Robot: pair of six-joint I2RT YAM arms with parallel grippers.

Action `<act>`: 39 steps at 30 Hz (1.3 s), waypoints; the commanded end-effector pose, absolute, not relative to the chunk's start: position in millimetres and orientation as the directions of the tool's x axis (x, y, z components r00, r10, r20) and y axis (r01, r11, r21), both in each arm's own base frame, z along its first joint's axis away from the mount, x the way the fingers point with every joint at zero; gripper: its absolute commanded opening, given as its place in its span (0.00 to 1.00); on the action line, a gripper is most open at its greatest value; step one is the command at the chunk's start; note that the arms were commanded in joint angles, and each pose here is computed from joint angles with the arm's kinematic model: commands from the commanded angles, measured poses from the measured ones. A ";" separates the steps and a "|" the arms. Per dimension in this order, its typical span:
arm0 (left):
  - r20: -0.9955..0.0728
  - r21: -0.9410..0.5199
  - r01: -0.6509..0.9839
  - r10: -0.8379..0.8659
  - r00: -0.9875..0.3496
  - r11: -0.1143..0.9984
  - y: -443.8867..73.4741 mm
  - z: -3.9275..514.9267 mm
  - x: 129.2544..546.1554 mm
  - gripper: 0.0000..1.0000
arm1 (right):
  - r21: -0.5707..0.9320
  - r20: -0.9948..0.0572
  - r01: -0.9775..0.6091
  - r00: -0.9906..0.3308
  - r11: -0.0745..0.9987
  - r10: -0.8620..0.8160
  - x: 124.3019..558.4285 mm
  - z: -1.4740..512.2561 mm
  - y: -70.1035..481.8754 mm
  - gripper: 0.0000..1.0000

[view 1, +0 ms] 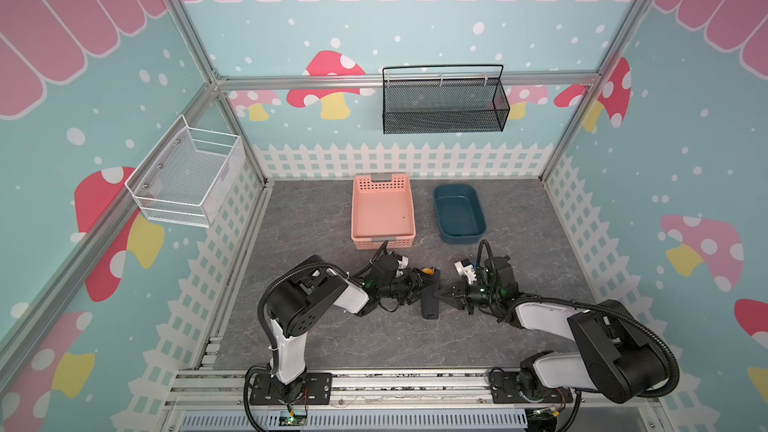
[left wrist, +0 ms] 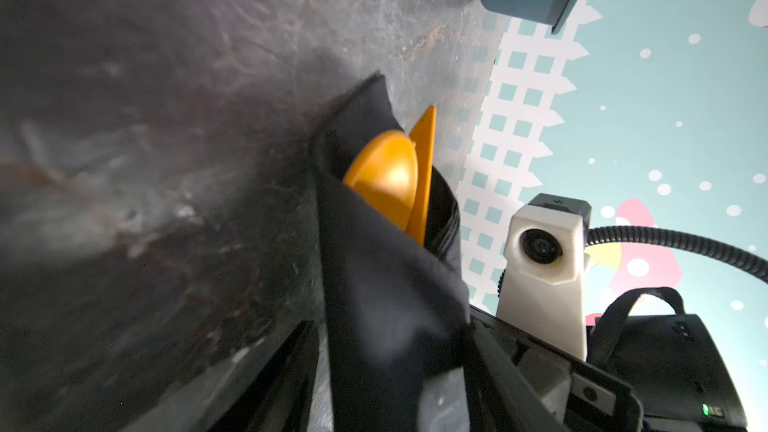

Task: Place the utensils on the paper napkin and roll it up

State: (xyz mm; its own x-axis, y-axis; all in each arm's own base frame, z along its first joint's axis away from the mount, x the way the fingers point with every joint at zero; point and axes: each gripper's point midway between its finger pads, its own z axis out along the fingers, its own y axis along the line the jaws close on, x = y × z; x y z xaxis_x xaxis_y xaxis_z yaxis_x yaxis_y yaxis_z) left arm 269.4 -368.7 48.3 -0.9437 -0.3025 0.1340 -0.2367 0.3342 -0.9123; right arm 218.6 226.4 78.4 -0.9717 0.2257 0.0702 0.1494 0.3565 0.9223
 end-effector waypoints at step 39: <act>-0.053 -0.966 -0.024 -0.288 -0.956 0.257 -374.0 117.0 295.3 0.14 | 0.915 -0.062 0.029 -0.975 0.404 0.212 227.2 100.7 223.8 0.17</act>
State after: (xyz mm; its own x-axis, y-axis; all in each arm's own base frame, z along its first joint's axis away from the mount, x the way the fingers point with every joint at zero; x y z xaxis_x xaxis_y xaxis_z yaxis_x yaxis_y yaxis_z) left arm 284.7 -369.7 82.6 -0.9554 -0.2936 0.0315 -0.1230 0.2988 -0.9464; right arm 217.0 225.1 89.0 -0.9795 0.2012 0.0061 0.0840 0.3809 0.9208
